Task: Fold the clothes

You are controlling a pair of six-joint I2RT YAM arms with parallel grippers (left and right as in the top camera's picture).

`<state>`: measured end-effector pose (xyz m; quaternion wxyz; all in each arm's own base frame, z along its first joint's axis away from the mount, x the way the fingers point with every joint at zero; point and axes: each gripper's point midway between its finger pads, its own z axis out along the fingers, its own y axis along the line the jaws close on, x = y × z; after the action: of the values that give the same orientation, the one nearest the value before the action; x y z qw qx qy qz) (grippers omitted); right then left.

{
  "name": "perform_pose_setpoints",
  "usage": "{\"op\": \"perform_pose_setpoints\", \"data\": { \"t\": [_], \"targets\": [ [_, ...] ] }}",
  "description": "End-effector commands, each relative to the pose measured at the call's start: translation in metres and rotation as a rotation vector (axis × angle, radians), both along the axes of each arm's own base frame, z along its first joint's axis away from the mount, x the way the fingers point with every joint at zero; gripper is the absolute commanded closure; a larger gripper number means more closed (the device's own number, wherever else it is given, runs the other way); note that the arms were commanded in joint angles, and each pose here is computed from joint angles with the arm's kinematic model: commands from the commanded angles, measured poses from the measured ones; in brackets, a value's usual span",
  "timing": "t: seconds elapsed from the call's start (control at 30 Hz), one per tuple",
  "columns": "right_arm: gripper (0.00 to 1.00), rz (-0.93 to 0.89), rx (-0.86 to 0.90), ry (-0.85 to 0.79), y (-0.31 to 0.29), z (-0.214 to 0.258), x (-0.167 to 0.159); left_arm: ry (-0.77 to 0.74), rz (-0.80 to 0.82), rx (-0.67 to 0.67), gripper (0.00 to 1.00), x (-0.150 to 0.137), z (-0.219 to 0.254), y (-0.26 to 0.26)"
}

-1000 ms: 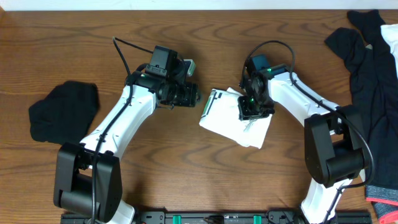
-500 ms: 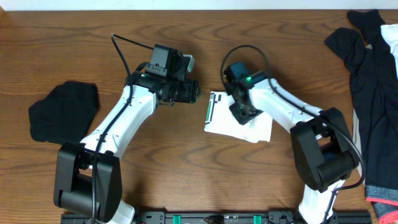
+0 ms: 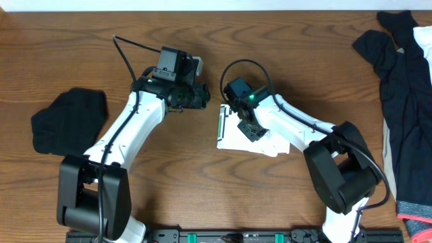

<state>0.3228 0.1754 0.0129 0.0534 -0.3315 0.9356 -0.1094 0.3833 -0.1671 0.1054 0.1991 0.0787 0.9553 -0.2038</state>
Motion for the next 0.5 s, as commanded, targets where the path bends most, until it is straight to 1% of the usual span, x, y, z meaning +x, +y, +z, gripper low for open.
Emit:
{"op": "perform_pose_setpoints", "data": {
  "t": [0.0, 0.1, 0.17, 0.23, 0.3, 0.37, 0.47],
  "targets": [
    [0.66, -0.027, 0.102, -0.020, 0.009, 0.023, -0.005, 0.001, 0.003, 0.016, 0.49, 0.002, -0.003, 0.004],
    [0.63, -0.072, 0.165, -0.108, 0.006, 0.062, 0.002, -0.002, 0.003, 0.014, 0.49, 0.003, -0.002, 0.004],
    [0.62, -0.154, 0.218, -0.177, -0.002, 0.089, 0.006, -0.014, 0.001, 0.011, 0.49, 0.005, -0.001, 0.002],
    [0.59, -0.252, 0.277, -0.221, -0.010, 0.109, 0.010, -0.045, -0.051, -0.008, 0.49, 0.006, 0.003, -0.005],
    [0.60, -0.306, 0.347, -0.208, -0.012, 0.118, 0.007, -0.092, -0.121, -0.047, 0.49, 0.009, 0.011, -0.017],
    [0.61, -0.316, 0.404, -0.154, -0.008, 0.118, 0.001, -0.133, -0.155, -0.071, 0.49, 0.013, 0.017, -0.025],
    [0.65, -0.347, 0.404, -0.104, -0.009, 0.109, -0.005, -0.191, -0.170, -0.086, 0.49, 0.023, 0.022, -0.035]
  ]
}}
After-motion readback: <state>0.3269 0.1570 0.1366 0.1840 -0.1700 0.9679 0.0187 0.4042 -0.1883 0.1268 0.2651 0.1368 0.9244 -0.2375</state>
